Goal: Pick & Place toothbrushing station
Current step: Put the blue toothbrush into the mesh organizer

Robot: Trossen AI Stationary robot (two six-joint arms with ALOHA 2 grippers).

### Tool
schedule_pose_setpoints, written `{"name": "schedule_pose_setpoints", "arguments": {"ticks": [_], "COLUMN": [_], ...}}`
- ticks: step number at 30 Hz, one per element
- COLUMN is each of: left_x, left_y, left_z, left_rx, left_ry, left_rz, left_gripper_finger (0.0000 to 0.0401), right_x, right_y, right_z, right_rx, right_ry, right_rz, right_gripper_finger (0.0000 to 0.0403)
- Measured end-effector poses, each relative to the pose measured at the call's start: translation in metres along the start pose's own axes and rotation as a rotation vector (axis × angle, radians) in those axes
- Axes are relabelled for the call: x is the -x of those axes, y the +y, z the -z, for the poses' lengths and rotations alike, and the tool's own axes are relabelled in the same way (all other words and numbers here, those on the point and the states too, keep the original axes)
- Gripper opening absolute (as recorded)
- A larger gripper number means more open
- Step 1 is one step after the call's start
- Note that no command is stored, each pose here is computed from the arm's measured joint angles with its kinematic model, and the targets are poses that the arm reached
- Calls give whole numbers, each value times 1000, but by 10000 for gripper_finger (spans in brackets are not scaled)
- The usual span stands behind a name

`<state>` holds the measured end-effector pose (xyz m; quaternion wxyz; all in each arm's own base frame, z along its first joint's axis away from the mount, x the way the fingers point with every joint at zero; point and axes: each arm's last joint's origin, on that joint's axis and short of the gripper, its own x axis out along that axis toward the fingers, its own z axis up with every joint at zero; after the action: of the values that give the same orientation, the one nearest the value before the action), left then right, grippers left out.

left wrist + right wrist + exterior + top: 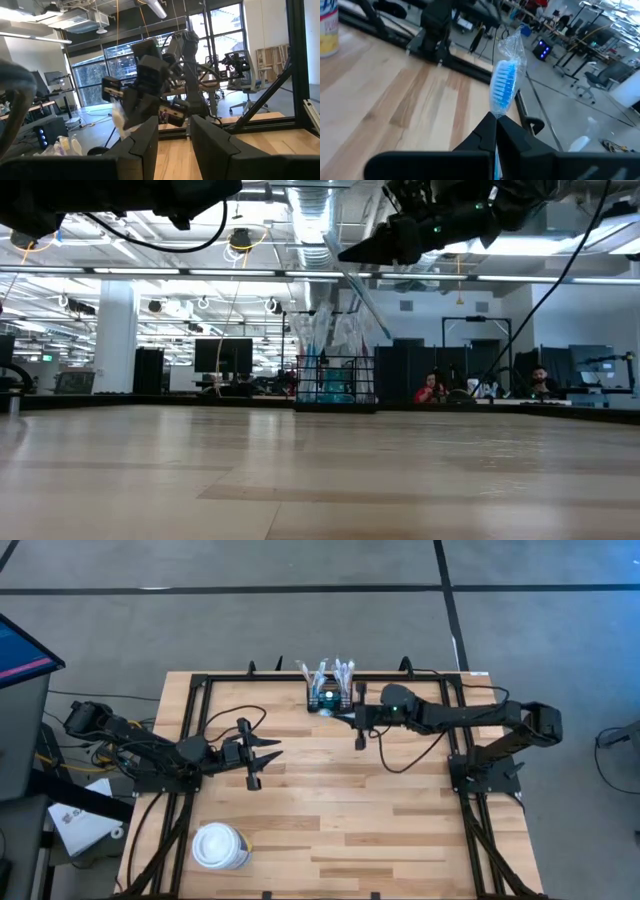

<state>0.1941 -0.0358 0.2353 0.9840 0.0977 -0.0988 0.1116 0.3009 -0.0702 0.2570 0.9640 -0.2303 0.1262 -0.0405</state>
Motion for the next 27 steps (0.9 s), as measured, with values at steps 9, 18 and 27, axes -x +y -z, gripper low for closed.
{"name": "schedule_pose_setpoints", "arguments": {"ticks": [9,18,27], "left_x": [0,0,0], "left_y": [0,0,0], "left_z": [0,0,0], "left_rx": [0,0,0], "left_ry": [-1,0,0], "left_rz": [0,0,0], "left_gripper_finger": [108,108,108], "right_x": [3,12,32], "right_y": [-22,-30,-34], "right_z": [3,21,41], "right_rx": [-40,-91,-129], "right_ry": [-96,-198,-368], "right_rz": [10,58,173], "right_gripper_finger": [0,0,0]}}
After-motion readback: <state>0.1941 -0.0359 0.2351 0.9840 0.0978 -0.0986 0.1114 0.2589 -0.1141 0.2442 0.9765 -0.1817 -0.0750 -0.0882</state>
